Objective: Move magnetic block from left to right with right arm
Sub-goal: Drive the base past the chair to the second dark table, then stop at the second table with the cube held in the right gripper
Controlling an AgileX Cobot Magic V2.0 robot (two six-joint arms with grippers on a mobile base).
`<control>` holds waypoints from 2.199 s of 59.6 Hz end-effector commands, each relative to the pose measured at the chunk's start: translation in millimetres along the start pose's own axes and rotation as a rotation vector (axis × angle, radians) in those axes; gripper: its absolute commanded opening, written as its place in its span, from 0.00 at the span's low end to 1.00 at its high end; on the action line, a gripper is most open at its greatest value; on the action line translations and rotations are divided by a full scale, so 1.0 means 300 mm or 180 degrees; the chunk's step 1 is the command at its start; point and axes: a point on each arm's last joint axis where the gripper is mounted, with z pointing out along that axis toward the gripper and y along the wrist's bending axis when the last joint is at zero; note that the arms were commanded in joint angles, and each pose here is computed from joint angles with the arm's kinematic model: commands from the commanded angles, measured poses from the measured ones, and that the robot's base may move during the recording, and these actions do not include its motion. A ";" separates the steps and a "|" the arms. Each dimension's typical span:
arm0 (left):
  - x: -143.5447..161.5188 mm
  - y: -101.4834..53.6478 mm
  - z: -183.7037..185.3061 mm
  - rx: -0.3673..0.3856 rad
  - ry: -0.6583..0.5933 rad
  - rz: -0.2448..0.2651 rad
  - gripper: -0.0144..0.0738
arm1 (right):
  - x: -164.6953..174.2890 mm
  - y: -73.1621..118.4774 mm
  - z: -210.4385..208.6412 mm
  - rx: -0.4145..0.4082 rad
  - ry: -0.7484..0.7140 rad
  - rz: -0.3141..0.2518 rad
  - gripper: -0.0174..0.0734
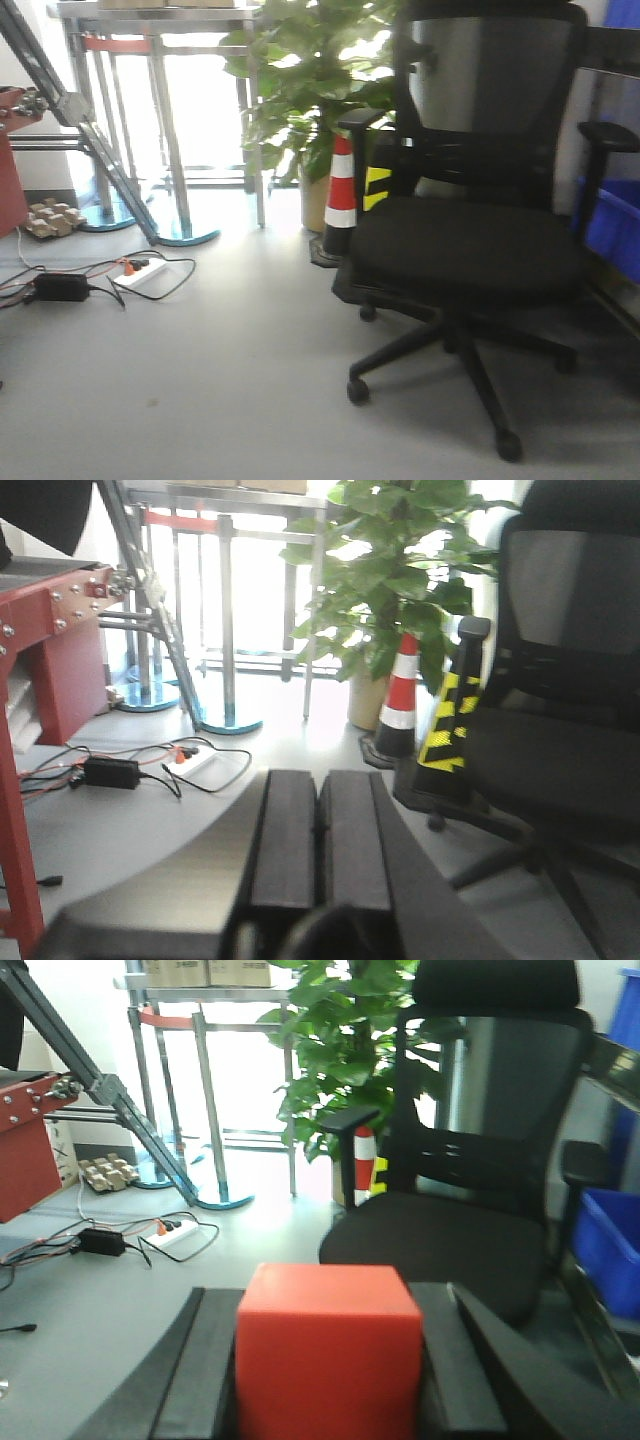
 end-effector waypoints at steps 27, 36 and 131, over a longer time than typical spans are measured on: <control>-0.018 0.000 -0.004 0.0007 -0.0295 -0.0013 0.03 | -0.057 0.006 -0.008 -0.0028 -0.0341 -0.0046 0.43; -0.018 0.000 -0.004 0.0007 -0.0295 -0.0013 0.03 | -0.057 0.006 -0.008 -0.0028 -0.0341 -0.0046 0.43; -0.018 0.000 -0.004 0.0007 -0.0295 -0.0013 0.03 | -0.057 0.006 -0.008 -0.0028 -0.0341 -0.0046 0.43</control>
